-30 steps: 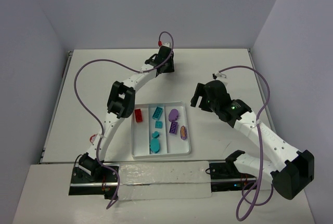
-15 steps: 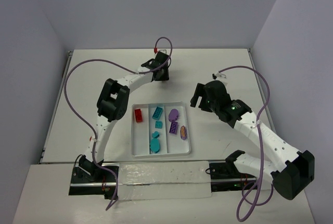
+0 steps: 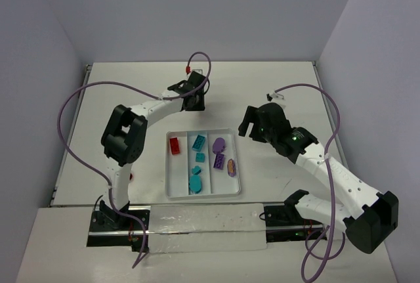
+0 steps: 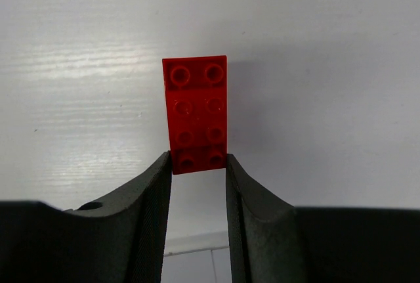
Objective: Sort the legos into containers by color
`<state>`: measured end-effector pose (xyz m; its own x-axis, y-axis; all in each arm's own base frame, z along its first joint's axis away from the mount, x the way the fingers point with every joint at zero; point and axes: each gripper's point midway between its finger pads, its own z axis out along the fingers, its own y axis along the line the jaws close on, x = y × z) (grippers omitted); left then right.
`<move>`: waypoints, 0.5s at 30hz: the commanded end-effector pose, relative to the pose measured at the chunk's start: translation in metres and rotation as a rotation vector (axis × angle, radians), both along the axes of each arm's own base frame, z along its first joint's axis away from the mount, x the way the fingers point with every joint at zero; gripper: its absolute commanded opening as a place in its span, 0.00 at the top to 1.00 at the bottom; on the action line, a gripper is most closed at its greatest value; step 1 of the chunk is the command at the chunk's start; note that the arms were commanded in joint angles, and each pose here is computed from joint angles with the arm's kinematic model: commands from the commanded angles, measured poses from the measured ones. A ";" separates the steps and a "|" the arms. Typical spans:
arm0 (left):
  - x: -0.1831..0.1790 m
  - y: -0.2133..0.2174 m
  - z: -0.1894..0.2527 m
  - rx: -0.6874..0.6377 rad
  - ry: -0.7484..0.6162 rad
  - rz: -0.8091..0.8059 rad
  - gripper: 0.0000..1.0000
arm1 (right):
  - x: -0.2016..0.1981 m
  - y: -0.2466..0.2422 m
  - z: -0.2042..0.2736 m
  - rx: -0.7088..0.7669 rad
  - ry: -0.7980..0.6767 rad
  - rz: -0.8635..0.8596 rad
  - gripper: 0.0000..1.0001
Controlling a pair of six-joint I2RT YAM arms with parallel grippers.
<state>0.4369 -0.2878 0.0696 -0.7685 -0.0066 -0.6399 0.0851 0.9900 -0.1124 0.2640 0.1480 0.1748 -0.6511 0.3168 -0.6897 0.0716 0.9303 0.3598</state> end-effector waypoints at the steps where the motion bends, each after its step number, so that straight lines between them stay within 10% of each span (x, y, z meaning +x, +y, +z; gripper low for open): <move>1: -0.015 0.020 0.016 0.014 -0.027 0.051 1.00 | 0.001 0.002 0.020 0.037 -0.062 -0.007 0.11; 15: -0.106 0.068 0.078 -0.100 -0.076 0.087 1.00 | 0.000 0.016 0.014 0.057 -0.059 0.026 0.11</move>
<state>0.3539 -0.2284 0.1292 -0.7317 -0.0845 -0.6764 0.0320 0.9869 -0.1579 0.2592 0.1556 0.1775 -0.6500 0.3165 -0.6909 0.0469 0.9241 0.3792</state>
